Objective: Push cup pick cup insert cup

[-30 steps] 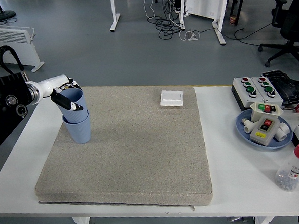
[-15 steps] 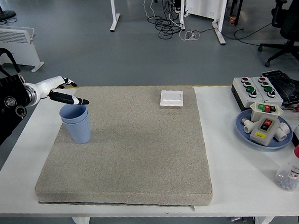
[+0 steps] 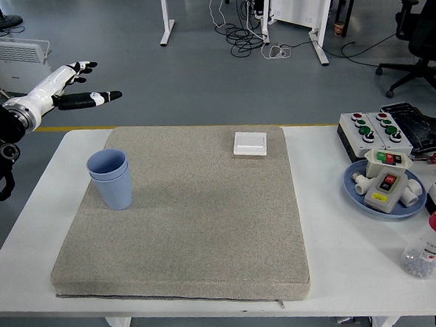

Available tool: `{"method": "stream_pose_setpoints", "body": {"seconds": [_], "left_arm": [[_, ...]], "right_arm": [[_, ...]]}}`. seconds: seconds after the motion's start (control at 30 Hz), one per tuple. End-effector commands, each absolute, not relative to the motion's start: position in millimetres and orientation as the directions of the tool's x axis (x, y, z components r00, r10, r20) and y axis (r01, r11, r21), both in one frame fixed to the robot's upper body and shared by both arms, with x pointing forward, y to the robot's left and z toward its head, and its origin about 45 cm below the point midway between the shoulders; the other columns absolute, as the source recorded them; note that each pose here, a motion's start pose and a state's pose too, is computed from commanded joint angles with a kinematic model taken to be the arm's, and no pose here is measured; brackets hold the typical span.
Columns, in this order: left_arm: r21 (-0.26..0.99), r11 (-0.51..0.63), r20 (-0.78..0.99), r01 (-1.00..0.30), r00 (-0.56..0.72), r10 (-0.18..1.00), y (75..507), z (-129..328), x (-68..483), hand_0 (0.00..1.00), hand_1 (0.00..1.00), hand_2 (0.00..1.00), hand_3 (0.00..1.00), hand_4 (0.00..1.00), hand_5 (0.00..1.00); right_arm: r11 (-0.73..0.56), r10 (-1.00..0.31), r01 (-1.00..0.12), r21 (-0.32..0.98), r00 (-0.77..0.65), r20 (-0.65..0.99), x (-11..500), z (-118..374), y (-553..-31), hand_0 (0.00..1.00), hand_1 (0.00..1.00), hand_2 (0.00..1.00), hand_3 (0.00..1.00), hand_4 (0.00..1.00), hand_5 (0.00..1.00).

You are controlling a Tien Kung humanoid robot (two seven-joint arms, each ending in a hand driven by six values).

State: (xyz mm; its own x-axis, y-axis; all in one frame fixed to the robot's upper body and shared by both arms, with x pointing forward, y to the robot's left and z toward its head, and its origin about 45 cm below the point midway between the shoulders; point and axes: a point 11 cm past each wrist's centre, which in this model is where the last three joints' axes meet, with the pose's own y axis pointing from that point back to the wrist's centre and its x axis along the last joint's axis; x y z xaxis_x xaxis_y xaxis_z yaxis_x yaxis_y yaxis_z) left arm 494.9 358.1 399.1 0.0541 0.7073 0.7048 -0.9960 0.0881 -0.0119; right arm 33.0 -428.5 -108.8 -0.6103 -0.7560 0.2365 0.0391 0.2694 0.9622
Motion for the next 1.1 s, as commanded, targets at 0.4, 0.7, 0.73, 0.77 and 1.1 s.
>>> {"method": "stream_pose_setpoints", "body": {"seconds": [0.4,0.7,0.73,0.77,1.1], "left_arm": [[-0.073,0.05,0.142,-0.996,0.04,0.989,388,390,437,0.726,0.687,0.712,0.694,0.576,0.998],[0.014,0.03,-0.183,-0.999,0.027,0.983,416,317,378,0.733,0.697,0.72,0.709,0.589,0.998],[0.009,0.027,-0.217,-1.0,0.024,0.976,417,309,374,0.733,0.697,0.72,0.709,0.589,0.998],[0.007,0.024,-0.241,-1.0,0.022,0.97,417,303,371,0.733,0.697,0.72,0.709,0.589,0.998],[-0.019,-0.044,-0.602,-0.999,-0.024,0.798,408,226,330,0.804,0.781,0.818,0.787,0.613,0.998]], "right_arm": [[0.271,-0.756,0.041,0.962,-0.61,0.239,31,-109,-429,0.725,0.649,0.651,0.579,0.125,0.473],[0.268,-0.757,0.048,0.962,-0.608,0.241,27,-110,-427,0.725,0.649,0.651,0.579,0.125,0.473],[0.268,-0.758,0.05,0.962,-0.606,0.242,26,-110,-426,0.725,0.649,0.651,0.579,0.125,0.473],[0.268,-0.758,0.051,0.962,-0.605,0.243,26,-110,-426,0.725,0.649,0.651,0.579,0.125,0.473],[0.268,-0.764,0.053,0.962,-0.596,0.246,25,-111,-426,0.725,0.649,0.652,0.579,0.125,0.473]]}}
